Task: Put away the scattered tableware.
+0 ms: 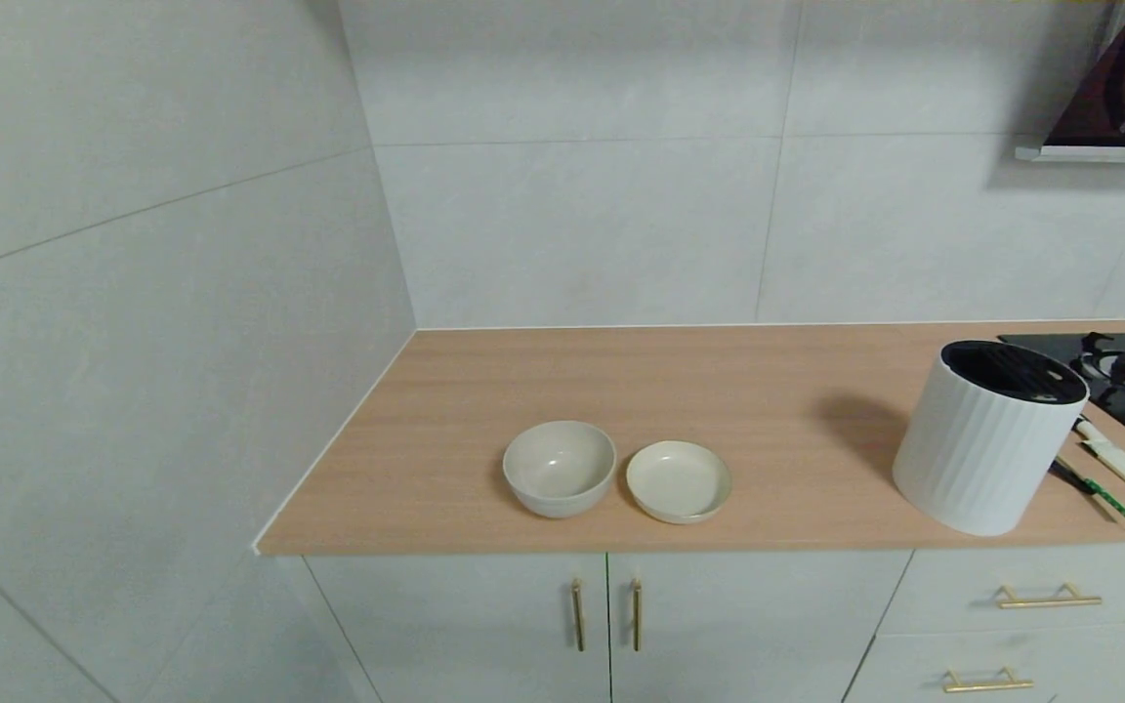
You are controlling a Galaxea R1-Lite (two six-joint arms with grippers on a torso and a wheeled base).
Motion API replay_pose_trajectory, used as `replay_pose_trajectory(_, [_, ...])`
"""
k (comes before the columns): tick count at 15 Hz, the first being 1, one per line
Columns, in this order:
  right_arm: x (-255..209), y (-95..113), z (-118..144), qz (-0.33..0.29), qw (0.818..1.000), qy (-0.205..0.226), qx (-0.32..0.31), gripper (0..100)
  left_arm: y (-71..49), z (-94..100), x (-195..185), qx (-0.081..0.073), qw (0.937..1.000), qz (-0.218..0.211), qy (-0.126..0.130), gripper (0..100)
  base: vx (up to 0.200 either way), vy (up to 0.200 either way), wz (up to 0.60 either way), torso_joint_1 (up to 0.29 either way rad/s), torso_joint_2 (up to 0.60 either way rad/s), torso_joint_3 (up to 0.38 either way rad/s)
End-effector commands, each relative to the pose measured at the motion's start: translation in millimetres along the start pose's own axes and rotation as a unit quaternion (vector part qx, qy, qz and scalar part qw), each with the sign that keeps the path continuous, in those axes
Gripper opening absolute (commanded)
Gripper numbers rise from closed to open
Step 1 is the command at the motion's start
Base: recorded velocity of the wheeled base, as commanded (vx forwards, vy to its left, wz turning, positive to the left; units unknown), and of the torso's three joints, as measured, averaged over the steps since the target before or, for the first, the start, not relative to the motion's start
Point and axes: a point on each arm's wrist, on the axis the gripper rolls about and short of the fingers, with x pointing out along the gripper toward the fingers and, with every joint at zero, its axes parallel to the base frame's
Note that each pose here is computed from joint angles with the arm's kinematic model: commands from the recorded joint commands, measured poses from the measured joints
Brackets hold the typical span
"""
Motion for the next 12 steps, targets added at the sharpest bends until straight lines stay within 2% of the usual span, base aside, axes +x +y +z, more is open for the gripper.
replay_pose_trajectory(1, [0.1,0.0,0.0,0.001,1.000,0.001,0.000,100,0.0,0.1,0.1,0.000,1.0000,0.000,0.000,100,0.000,0.000,0.00,0.000,0.00,0.000])
replay_pose_trajectory(8, [0.1,0.0,0.2,0.001,1.000,0.000,0.001,100,0.0,0.0,0.1,-0.001,1.0000,0.000,0.001,100,0.000,0.000,0.00,-0.009,0.01,0.010])
replay_pose_trajectory(12, [0.1,0.0,0.0,0.000,1.000,0.001,0.001,100,0.0,0.1,0.1,0.000,1.0000,0.000,0.000,100,0.000,0.000,0.00,-0.165,0.36,0.184])
